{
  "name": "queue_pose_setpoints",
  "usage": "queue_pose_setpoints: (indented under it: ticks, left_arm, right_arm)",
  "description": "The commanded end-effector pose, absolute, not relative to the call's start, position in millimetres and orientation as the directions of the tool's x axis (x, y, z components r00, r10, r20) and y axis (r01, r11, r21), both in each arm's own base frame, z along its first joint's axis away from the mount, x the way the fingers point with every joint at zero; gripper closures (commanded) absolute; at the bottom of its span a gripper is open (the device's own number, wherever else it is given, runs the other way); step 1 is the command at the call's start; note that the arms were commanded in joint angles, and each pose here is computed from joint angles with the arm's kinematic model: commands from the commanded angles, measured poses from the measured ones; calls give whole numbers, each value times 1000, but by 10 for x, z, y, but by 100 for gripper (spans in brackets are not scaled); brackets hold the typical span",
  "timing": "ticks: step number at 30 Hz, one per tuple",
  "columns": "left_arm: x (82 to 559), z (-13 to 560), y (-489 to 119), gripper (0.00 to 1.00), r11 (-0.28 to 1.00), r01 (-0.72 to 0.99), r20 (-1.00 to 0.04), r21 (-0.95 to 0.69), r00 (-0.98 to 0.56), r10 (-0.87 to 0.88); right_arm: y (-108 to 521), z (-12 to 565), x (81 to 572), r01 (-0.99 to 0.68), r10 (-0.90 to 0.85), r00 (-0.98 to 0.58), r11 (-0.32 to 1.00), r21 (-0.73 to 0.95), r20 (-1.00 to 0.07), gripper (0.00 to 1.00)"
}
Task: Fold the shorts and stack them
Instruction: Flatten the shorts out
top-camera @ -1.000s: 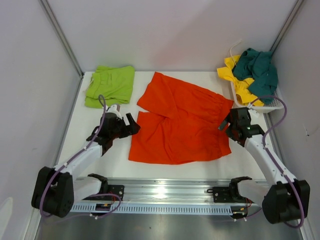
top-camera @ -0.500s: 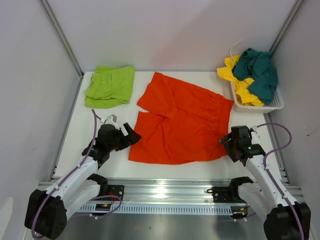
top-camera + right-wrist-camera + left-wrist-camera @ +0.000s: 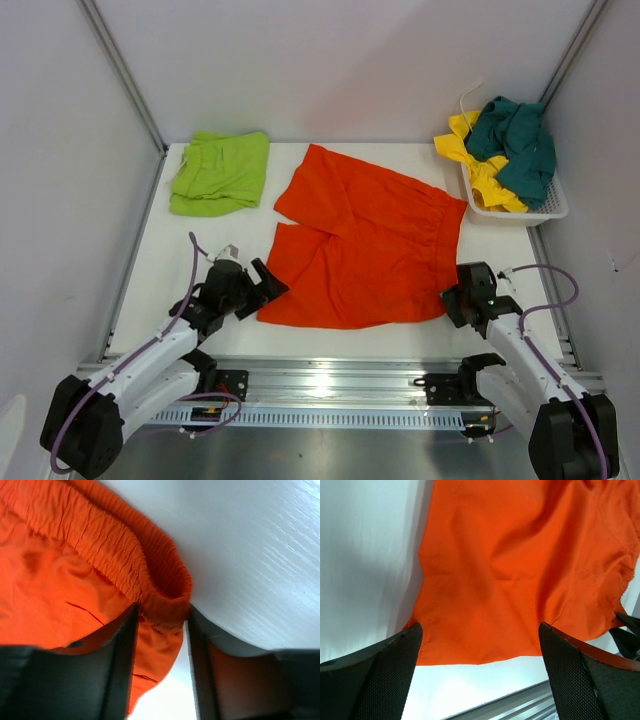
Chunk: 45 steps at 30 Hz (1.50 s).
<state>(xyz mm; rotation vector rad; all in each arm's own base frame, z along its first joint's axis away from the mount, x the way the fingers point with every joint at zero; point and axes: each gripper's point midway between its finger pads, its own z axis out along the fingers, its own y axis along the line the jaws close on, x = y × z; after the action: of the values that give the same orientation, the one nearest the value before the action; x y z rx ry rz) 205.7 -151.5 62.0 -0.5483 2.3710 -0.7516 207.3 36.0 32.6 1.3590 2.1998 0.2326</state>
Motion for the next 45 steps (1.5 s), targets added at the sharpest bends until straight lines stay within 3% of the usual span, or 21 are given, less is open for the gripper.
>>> queue_pose_setpoints:
  ticks: [1,2,4,5,8,14,17,19,35,39,45]
  left_arm:
    - [2003,484,-1516,1,721,-290,-336,-629,-735,-589]
    - [1976,446,-1519,2,714,-308,-319,-629,-735,-599]
    - [1930,391,-1502,3,711,-333,-303,-619,-734,-607]
    - [1921,388,-1500,3,712,-337,-301,-616,-735,-608]
    - [1875,387,-1456,3,721,-360,-299,-591,-733,-611]
    - [1846,531,-1417,3,741,-354,-327,-570,-730,-600]
    - [1759,565,-1436,4,748,-366,-306,-553,-746,-591]
    - [1653,527,-1379,11,742,-422,-278,-521,-738,-615]
    - [1410,367,-1353,12,662,-567,-182,-490,-677,-713]
    - [1547,308,-1422,26,584,-589,-164,-559,-611,-774]
    - [1637,220,-1343,29,575,-627,-203,-525,-564,-801]
  right_arm:
    - [260,359,2173,795,883,-260,426,433,-392,58]
    - [240,358,2168,801,882,-253,421,426,-398,70]
    - [225,375,2164,803,880,-251,422,421,-404,80]
    - [204,382,2163,807,880,-239,415,421,-411,91]
    - [190,385,2156,808,881,-228,409,425,-415,100]
    - [221,359,2175,809,891,-201,385,443,-407,100]
    - [254,308,2176,812,901,-177,361,458,-396,100]
    - [270,293,2205,813,907,-164,348,468,-388,100]
    - [331,338,2305,804,910,-125,327,496,-396,100]
    - [342,365,2291,802,918,-95,300,516,-386,100]
    - [365,405,2287,795,915,-99,308,522,-390,100]
